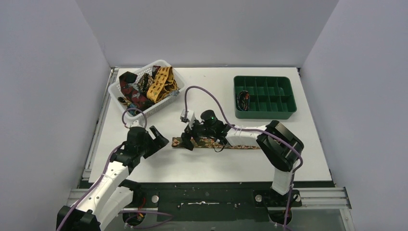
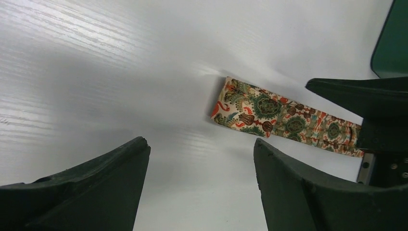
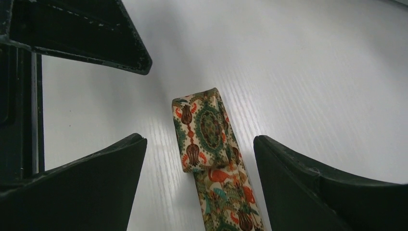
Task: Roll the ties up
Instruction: Roll the tie at the center of the board.
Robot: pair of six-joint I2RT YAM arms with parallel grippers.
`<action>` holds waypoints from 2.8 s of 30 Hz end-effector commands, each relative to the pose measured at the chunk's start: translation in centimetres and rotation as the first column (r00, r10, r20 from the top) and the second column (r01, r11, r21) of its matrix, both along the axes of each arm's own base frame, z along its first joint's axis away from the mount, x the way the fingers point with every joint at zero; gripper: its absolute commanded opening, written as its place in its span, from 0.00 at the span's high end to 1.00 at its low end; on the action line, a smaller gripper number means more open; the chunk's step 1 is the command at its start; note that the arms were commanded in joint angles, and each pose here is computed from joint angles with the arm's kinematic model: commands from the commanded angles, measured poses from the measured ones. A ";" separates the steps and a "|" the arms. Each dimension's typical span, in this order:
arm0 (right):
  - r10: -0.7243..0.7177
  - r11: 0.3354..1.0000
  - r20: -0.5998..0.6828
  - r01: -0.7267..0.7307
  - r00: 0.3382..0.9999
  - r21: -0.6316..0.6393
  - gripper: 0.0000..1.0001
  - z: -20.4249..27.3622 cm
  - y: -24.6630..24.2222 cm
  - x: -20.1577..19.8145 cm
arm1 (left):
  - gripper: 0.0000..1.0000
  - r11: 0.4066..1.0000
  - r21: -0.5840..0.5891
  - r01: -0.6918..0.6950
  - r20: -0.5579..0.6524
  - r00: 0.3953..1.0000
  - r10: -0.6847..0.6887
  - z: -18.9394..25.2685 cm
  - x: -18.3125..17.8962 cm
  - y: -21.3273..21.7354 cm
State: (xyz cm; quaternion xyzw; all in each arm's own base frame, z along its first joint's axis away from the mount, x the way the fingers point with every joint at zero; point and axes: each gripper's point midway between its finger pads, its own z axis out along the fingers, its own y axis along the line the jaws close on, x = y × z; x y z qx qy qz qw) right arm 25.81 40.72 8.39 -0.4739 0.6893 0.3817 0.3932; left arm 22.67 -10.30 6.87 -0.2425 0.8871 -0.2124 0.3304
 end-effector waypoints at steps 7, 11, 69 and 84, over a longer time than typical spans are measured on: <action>0.207 0.978 0.167 -0.203 0.964 -0.041 0.14 -0.6 4.0 0.1 | 0.23 0.996 -0.089 0.030 0.047 0.999 -0.026 0.8 0.6 -0.9; 0.235 0.970 0.168 -0.218 0.957 -0.111 0.13 -2.8 4.1 0.7 | 0.23 0.993 -0.107 0.043 0.057 0.998 -0.037 1.1 0.7 -1.2; -0.507 0.815 -0.571 0.575 0.646 -0.074 0.11 3.4 -6.2 -1.0 | 0.13 0.985 -0.174 -0.010 0.097 0.995 0.027 0.2 -0.5 -0.6; -0.410 0.856 -0.669 0.515 0.620 -0.048 0.38 3.1 -1.6 -3.8 | 0.14 0.983 -0.183 -0.015 0.069 0.997 0.028 -0.3 -0.8 -0.7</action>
